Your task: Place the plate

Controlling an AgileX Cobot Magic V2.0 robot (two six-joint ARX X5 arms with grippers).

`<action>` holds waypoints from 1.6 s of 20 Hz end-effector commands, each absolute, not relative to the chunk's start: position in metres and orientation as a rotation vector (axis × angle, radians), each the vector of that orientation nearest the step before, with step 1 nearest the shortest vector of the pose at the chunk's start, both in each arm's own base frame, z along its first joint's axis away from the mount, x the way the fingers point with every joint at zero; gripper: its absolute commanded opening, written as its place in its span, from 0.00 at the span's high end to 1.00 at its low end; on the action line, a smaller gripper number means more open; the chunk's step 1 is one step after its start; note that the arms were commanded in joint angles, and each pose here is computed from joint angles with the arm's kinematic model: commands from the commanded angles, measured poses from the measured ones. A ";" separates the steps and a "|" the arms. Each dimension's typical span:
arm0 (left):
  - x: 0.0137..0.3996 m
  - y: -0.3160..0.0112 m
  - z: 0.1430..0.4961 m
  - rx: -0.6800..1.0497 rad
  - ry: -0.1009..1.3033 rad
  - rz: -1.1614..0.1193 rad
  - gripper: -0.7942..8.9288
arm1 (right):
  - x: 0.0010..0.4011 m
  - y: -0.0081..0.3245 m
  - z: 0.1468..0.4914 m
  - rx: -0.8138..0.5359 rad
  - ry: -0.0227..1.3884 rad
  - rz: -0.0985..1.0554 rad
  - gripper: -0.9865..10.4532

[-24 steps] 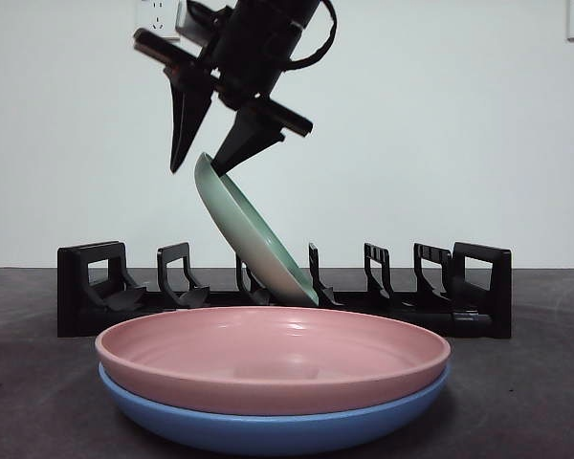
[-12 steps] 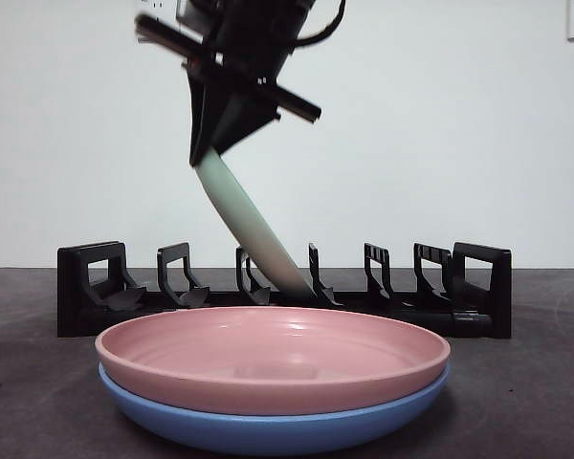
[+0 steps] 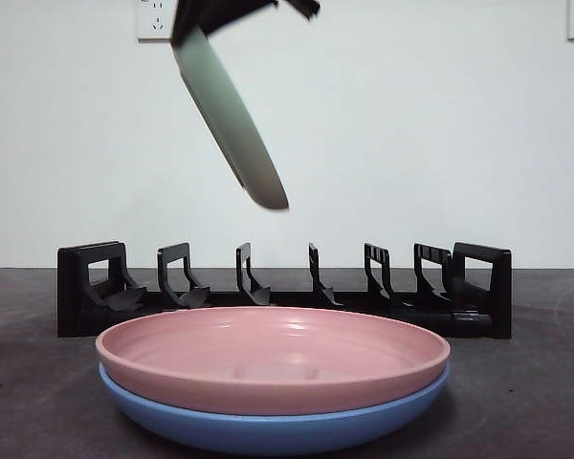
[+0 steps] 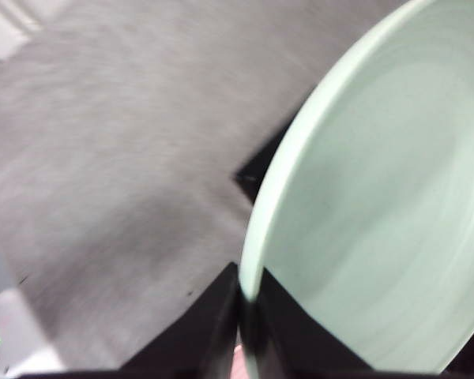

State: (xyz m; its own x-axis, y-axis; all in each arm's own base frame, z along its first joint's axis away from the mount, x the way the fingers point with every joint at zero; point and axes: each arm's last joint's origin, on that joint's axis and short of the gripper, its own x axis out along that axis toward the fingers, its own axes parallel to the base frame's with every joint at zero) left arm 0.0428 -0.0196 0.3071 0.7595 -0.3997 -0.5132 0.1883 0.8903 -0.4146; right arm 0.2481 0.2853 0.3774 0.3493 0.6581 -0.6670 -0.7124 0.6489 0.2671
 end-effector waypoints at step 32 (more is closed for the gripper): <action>0.043 -0.019 0.313 -0.346 0.604 -0.333 0.60 | 0.063 0.275 0.250 -1.059 0.827 1.140 0.90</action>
